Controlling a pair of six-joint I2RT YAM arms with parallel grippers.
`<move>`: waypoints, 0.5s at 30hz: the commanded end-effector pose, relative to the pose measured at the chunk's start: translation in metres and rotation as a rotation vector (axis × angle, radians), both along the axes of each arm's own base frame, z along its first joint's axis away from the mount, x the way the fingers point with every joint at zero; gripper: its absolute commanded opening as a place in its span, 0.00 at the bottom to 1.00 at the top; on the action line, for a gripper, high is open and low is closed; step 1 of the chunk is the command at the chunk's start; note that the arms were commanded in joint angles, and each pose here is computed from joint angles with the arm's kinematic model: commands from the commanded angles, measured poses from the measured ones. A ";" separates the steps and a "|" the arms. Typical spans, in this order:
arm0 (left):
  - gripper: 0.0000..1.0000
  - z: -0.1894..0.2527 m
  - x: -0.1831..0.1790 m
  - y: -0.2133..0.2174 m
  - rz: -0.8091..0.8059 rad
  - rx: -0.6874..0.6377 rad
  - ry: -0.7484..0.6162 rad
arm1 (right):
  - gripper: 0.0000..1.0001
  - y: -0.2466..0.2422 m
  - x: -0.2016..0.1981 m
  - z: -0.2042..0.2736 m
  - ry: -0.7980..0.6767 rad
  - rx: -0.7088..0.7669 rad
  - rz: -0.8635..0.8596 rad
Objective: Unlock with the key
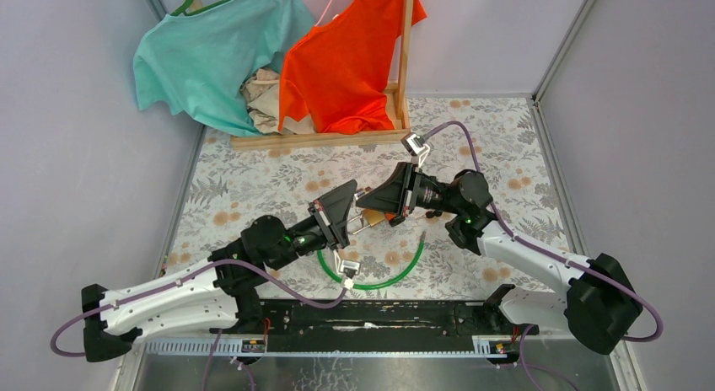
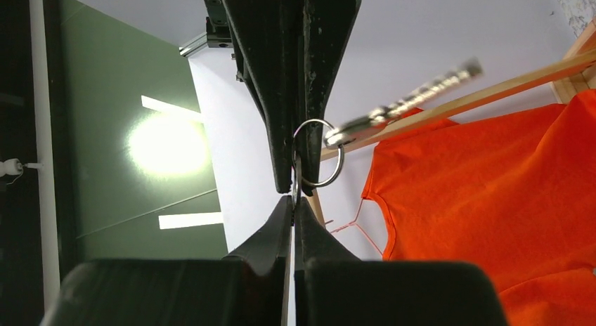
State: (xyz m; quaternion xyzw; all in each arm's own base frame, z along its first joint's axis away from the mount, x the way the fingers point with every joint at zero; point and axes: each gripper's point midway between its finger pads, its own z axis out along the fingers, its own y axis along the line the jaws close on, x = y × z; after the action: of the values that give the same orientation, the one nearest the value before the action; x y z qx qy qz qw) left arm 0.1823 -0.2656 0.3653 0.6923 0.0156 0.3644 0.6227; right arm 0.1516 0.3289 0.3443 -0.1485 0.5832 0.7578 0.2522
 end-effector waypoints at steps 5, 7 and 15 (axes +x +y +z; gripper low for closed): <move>0.16 0.030 0.003 0.010 0.048 -0.098 -0.062 | 0.00 -0.009 0.004 0.013 -0.008 0.009 -0.006; 0.61 0.026 0.008 0.014 0.067 -0.121 0.025 | 0.00 -0.013 0.005 0.017 -0.019 -0.021 0.022; 1.00 0.014 0.009 0.032 0.161 -0.312 1.027 | 0.00 -0.021 0.009 -0.008 -0.209 -0.307 0.039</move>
State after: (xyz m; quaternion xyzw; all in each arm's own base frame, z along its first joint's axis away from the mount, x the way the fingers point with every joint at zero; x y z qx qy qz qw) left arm 0.2045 -0.2586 0.3951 0.7139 0.2165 0.2218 0.6279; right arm 0.1771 0.3185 0.3359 -0.1790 0.6531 0.6904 0.2547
